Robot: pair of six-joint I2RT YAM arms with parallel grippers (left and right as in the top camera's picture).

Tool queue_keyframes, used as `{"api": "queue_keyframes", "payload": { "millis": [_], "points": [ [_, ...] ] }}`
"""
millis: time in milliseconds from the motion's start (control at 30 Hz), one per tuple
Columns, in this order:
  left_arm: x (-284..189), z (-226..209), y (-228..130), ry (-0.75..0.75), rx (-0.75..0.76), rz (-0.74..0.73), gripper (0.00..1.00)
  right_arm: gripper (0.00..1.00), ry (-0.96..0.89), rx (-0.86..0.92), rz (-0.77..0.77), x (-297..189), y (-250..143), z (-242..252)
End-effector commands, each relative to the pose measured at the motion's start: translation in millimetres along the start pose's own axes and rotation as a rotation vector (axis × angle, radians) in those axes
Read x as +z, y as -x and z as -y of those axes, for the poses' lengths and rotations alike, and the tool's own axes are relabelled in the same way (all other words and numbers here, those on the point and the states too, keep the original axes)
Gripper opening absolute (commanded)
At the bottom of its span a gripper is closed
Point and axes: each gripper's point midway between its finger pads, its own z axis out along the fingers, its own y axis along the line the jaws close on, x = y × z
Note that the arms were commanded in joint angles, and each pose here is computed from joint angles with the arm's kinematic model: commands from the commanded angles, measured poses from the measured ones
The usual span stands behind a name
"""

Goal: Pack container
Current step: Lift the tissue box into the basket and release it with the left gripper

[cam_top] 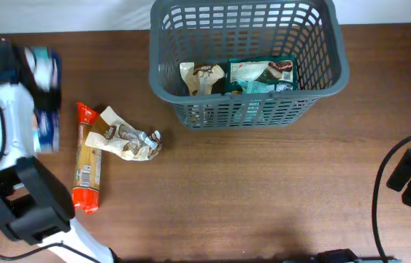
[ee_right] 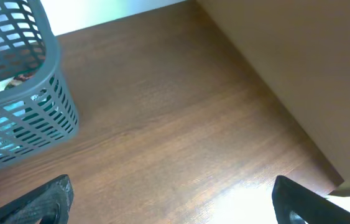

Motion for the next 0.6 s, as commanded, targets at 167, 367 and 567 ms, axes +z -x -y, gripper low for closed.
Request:
{"api": "queue_keyframes", "payload": {
  "millis": [167,367,567],
  "points": [
    [-184.7,105.3,180.7,-0.111,0.194,0.678,0.02,0.99,-0.004,-0.009,-0.003,-0.8,-2.0,1.9],
    [-240.1,234.3,200.0,-0.27,0.518,0.891,0.01,0.99,0.025,-0.009,-0.013,-0.9,-3.8,-3.1],
    [-265.4,352.1,149.8,-0.364,0.94,0.899,0.01,0.99,0.05,-0.009,-0.022,-1.1,-5.4,-7.3]
  ]
}}
